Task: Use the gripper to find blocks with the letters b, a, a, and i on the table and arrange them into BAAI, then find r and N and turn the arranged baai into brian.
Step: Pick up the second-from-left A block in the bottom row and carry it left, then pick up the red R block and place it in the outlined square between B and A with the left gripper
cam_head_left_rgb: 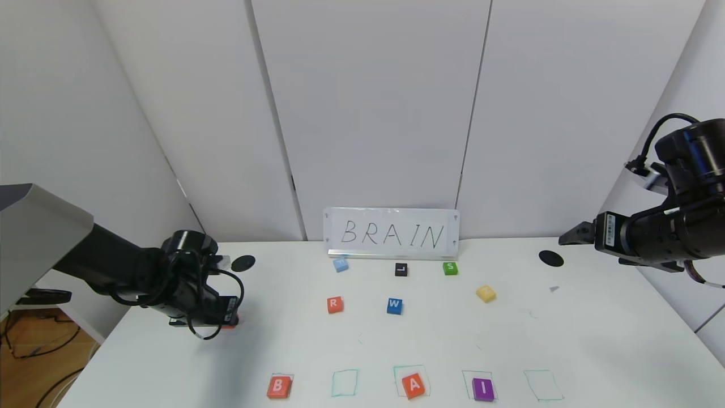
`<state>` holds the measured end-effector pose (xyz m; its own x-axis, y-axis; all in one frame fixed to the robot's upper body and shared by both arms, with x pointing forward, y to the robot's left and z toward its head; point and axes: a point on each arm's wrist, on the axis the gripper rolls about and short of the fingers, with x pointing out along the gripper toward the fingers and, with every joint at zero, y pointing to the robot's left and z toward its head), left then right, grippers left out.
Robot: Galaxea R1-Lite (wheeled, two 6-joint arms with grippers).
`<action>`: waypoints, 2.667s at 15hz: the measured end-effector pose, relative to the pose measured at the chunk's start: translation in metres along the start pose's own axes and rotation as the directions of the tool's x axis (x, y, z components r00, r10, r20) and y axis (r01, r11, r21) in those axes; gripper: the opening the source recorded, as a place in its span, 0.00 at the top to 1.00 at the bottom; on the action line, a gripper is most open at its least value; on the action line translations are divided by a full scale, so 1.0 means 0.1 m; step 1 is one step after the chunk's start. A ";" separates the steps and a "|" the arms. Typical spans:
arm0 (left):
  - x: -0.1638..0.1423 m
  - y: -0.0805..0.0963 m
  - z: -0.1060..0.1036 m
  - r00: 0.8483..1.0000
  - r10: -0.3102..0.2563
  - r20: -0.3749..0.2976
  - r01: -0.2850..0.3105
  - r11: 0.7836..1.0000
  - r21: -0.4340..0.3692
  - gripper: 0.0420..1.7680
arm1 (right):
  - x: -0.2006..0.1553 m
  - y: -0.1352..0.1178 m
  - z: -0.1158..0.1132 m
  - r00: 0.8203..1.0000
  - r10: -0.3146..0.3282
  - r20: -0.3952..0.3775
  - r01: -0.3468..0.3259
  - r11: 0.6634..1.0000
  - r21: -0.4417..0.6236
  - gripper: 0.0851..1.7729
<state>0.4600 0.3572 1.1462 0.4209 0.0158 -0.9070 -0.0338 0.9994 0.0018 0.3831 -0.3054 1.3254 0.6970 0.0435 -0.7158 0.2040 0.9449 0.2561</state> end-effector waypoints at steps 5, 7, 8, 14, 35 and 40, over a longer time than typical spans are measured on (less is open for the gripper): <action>0.02 -0.02 -0.01 1.000 -0.003 -0.009 0.003 1.000 0.005 0.73 | 0.00 0.00 0.00 1.000 -0.001 -0.001 0.001 1.000 0.001 0.04; 0.02 -0.03 -0.02 1.000 -0.004 -0.011 0.004 1.000 0.005 0.73 | 0.01 0.00 0.00 1.000 -0.001 -0.003 0.001 1.000 0.001 0.04; 0.02 -0.03 -0.02 1.000 -0.004 -0.013 0.004 1.000 0.006 0.71 | 0.02 0.00 0.00 1.000 -0.002 -0.004 0.002 1.000 0.000 0.04; 0.02 -0.03 -0.03 1.000 -0.005 -0.016 0.005 1.000 0.007 0.35 | 0.02 0.00 0.00 1.000 -0.002 -0.004 0.002 1.000 0.001 0.04; -0.95 -1.03 -0.03 0.995 -0.079 0.057 0.083 0.993 -0.084 0.05 | 0.03 0.00 -0.01 1.000 -0.004 -0.008 0.004 1.000 -0.001 0.04; -0.91 -1.54 0.18 0.993 -0.079 0.084 0.088 0.991 -0.103 0.04 | 0.03 0.00 -0.01 1.000 -0.006 -0.006 0.006 1.000 -0.001 0.04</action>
<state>0.4427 0.2023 1.2364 0.4969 -0.0609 -0.8657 -0.0897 0.9886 -0.1210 0.3846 -0.3050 1.3225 0.6918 0.0396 -0.7210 0.2076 0.9454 0.2511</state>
